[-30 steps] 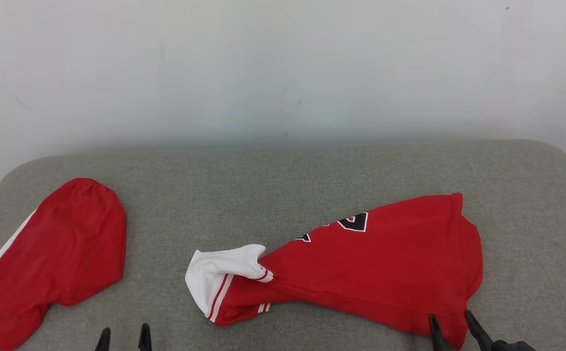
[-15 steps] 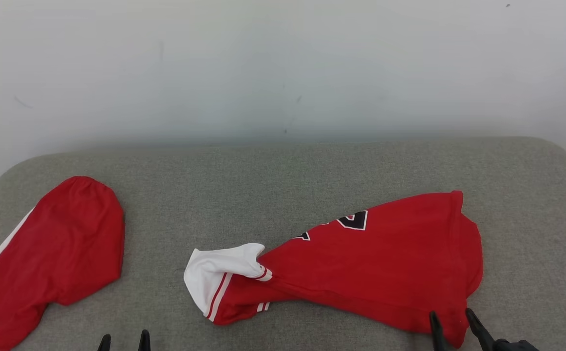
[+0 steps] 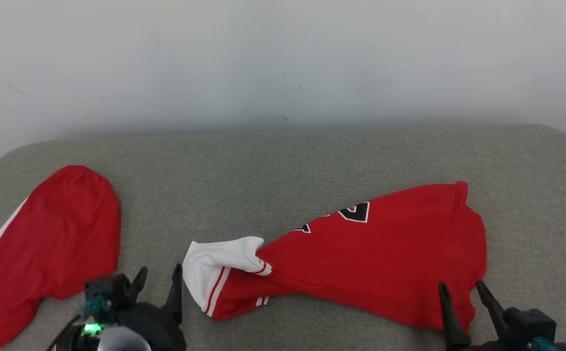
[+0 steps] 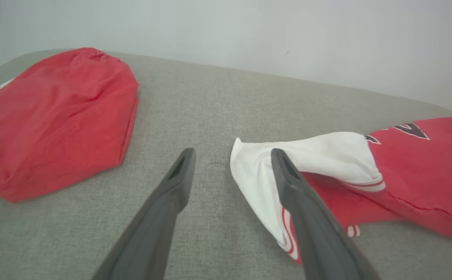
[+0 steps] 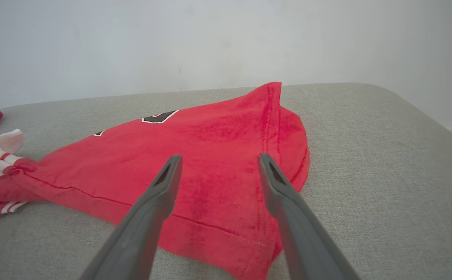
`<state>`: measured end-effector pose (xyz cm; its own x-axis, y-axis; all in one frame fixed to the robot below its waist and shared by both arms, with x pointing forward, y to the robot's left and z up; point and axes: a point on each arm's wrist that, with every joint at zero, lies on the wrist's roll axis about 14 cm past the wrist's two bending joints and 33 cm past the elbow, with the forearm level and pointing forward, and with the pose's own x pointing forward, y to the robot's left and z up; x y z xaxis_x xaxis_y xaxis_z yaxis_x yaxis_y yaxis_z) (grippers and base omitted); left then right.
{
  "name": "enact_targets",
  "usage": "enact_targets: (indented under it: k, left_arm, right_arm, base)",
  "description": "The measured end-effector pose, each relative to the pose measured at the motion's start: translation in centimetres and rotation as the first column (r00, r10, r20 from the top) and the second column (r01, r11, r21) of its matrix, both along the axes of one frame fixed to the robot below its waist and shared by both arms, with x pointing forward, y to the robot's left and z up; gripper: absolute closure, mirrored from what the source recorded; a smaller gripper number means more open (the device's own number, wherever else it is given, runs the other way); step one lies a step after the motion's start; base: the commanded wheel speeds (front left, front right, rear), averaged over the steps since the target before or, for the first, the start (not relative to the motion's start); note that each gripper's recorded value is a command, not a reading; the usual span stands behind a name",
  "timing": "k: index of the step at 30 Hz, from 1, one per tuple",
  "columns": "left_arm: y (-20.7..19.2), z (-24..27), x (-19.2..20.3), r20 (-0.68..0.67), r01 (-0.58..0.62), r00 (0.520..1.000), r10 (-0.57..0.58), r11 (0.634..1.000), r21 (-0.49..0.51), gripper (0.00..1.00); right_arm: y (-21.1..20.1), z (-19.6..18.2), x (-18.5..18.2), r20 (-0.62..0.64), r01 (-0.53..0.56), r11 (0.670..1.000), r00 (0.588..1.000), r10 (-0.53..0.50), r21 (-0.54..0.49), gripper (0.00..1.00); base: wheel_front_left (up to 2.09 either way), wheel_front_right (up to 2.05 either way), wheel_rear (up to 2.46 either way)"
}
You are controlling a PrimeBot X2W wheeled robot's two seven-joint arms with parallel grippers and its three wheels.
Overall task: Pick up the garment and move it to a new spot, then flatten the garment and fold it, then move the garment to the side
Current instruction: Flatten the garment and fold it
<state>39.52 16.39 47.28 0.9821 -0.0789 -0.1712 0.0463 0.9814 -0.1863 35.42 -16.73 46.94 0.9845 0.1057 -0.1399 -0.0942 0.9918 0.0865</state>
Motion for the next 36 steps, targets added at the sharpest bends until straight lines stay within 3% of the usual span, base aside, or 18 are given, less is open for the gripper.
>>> enact_targets:
  k: [7, 15, 22, 23, 24, 25, 26, 32, 36]
  left_arm:
    - [-1.3, -2.2, 4.3, -0.226, 0.032, 0.974, -0.028, 0.999, 0.013, 0.00]
    - [-2.5, -6.9, 5.6, -0.460, 0.125, 0.885, -0.069, 0.988, 0.093, 0.00]
    - [-3.9, -8.4, 6.4, -0.545, 0.210, 0.830, -0.116, 0.971, 0.113, 0.00]
    - [-3.9, -8.6, 6.5, -0.555, 0.223, 0.823, -0.120, 0.967, 0.122, 0.10]
    - [-4.0, -8.8, 6.6, -0.566, 0.234, 0.815, -0.124, 0.964, 0.126, 0.79]
    - [-4.1, -9.1, 6.6, -0.583, 0.246, 0.802, -0.130, 0.961, 0.124, 0.79]
    - [-4.1, -9.3, 6.6, -0.595, 0.255, 0.792, -0.135, 0.959, 0.121, 1.00]
    - [-4.3, -9.1, 7.7, -0.611, 0.296, 0.770, -0.184, 0.951, 0.087, 1.00]
    - [-3.8, -8.5, 8.2, -0.609, 0.299, 0.769, -0.193, 0.951, 0.076, 1.00]
  right_arm:
    - [0.6, 0.1, 0.9, -0.001, -0.015, 1.000, 1.000, 0.015, 0.002, 0.00]
    - [0.2, -1.5, 0.6, -0.042, 0.003, 1.000, 0.999, -0.002, 0.022, 0.00]
    - [-0.8, -2.4, 0.4, -0.066, 0.040, 0.999, 0.997, -0.038, 0.024, 0.00]
    - [-0.9, -2.5, 0.4, -0.068, 0.043, 0.999, 0.997, -0.041, 0.023, 0.00]
    - [-1.0, -2.6, 0.5, -0.069, 0.046, 0.999, 0.997, -0.044, 0.024, 0.00]
    - [-1.1, -2.6, 0.5, -0.070, 0.049, 0.998, 0.996, -0.047, 0.026, 0.00]
    - [-1.2, -2.7, 0.5, -0.073, 0.054, 0.998, 0.996, -0.052, 0.028, 0.00]
    - [-2.8, -3.9, 0.3, -0.151, 0.103, 0.994, 0.984, -0.098, 0.029, 0.00]
    - [-3.4, -5.6, -0.9, -0.268, 0.124, 0.992, 0.957, -0.111, 0.031, 0.00]
  base:
    - [0.00, 0.00, 0.00]
    - [0.00, 0.00, 0.00]
    - [0.00, 0.00, 0.00]
    - [0.00, 0.00, 0.00]
    - [0.00, 0.00, 0.00]
    - [0.00, 0.00, 0.00]
    - [0.00, 0.00, 0.00]
    - [0.00, 0.00, 0.00]
    - [0.00, 0.00, 0.00]
